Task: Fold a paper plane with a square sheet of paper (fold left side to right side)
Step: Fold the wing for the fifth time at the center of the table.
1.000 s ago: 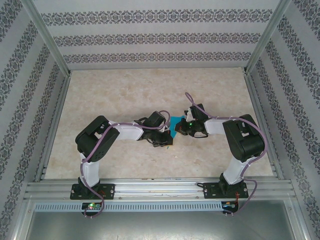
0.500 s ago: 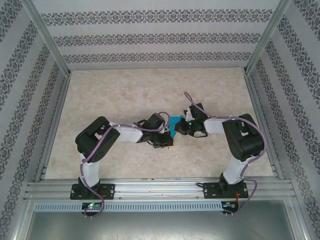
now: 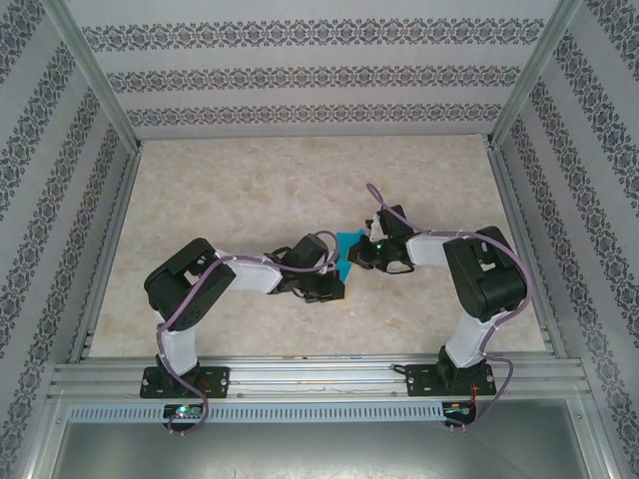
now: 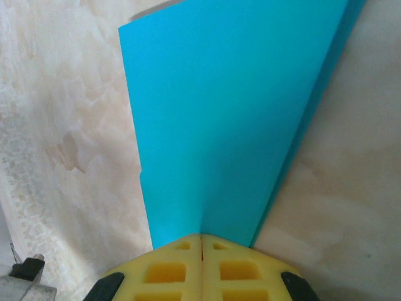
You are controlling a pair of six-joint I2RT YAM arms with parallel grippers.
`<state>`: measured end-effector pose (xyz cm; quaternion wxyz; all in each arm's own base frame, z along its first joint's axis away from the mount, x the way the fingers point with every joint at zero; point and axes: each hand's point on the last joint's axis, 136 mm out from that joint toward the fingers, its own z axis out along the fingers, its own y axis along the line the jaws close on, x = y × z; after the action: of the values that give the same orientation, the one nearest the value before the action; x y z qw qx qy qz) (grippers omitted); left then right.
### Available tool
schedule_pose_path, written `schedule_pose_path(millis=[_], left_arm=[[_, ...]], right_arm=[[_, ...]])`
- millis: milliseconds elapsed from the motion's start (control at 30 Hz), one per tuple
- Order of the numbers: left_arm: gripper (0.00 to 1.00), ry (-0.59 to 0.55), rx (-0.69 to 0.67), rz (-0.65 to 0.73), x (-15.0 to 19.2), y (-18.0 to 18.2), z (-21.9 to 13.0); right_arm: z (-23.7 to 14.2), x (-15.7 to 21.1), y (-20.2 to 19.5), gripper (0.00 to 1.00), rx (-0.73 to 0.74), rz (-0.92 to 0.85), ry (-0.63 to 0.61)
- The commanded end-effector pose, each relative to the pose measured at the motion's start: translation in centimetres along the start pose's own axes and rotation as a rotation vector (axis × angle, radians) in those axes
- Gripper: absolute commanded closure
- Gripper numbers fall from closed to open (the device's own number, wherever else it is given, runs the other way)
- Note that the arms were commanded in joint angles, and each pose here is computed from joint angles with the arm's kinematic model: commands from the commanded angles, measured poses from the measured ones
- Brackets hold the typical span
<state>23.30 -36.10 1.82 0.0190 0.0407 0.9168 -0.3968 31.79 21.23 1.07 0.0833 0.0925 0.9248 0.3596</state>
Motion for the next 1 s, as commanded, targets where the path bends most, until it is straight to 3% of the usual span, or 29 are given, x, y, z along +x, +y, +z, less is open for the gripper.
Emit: schedule_pose_path(millis=[0, 200, 433, 767, 967], left_arm=[[1.0, 0.163, -0.107, -0.092, 5.4, 3.2, 0.3], [1.0, 0.126, -0.071, -0.063, 4.6, 1.4, -0.7], [1.0, 0.015, -0.014, -0.014, 0.8, -1.9, -3.8], [1.0, 0.004, -0.047, 0.012, -3.1, -0.9, -2.2], [1.0, 0.022, -0.099, 0.007, -3.8, 0.8, -0.7]], right_arm=[[1.2, 4.4, -8.2, 1.0, 0.302, 0.104, 0.103], [1.1, 4.4, -7.8, 1.0, 0.289, 0.1, 0.103], [1.0, 4.2, -7.3, 1.0, 0.276, 0.097, 0.1], [1.2, 4.4, -7.0, 1.0, 0.269, 0.09, 0.105], [1.3, 4.5, -6.4, 1.0, 0.251, 0.083, 0.11]])
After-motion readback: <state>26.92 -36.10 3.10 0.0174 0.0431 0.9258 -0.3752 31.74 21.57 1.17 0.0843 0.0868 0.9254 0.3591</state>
